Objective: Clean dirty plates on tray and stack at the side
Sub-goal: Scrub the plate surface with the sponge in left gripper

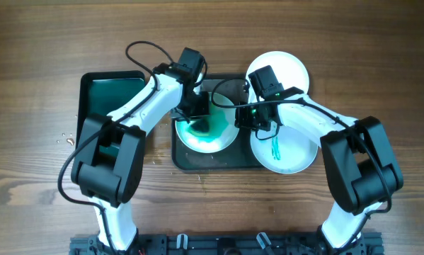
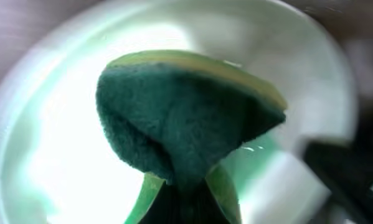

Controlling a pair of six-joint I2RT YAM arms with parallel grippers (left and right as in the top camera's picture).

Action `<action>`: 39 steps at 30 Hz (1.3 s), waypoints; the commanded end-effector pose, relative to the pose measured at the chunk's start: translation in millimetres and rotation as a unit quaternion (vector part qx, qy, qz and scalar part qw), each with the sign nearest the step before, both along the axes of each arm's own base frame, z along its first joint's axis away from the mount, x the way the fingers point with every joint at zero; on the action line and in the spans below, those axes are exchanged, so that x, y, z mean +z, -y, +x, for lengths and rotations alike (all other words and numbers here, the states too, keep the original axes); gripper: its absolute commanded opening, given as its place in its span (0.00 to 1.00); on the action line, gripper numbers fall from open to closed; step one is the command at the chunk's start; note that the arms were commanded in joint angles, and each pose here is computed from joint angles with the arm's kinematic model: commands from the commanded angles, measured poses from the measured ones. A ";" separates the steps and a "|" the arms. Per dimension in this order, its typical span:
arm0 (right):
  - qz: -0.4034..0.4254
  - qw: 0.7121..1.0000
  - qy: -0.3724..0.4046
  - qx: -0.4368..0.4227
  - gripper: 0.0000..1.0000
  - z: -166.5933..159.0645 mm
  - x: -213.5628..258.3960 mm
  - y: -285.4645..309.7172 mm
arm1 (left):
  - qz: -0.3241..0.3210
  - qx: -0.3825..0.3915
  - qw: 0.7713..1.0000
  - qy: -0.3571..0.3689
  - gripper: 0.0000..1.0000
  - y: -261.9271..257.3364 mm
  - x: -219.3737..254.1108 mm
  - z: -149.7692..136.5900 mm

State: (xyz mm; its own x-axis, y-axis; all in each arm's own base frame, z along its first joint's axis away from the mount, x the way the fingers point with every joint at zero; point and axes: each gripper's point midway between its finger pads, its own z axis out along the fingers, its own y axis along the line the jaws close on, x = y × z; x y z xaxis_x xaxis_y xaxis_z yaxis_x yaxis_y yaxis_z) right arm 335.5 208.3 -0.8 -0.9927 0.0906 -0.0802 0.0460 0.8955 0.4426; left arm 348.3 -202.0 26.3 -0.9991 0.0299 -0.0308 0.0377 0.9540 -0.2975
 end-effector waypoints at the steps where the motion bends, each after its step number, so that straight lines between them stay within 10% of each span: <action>1: -0.022 0.999 -0.025 -0.001 0.04 -10.8 -19.4 7.7 | -0.097 -0.046 0.994 -0.010 0.04 34.0 14.1 -9.0; 16: -0.023 0.999 -0.025 -0.001 0.04 -10.8 -19.4 7.8 | 0.120 0.074 0.987 0.080 0.04 -40.2 -2.7 33.7; 25: -0.022 0.999 -0.025 -0.001 0.04 -10.8 -19.4 7.7 | -0.051 -0.043 0.997 -0.036 0.04 23.0 6.9 -24.3; 31: -0.023 0.999 -0.025 -0.001 0.04 -10.9 -19.4 7.8 | -0.086 -0.049 0.995 0.004 0.04 34.6 12.9 -4.9; 39: -0.023 0.999 -0.025 -0.001 0.04 -10.7 -19.4 7.9 | 0.106 0.091 0.982 0.129 0.04 -37.8 4.3 59.4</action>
State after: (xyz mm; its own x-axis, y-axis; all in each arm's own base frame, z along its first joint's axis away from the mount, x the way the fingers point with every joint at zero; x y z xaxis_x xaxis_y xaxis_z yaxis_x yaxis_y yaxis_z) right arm 333.8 209.5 -0.6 -0.9937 0.0818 -0.0761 0.0393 0.8938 0.4468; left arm 380.3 -214.6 32.2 -0.9845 0.0134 -0.1751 0.0686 0.9473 -0.3129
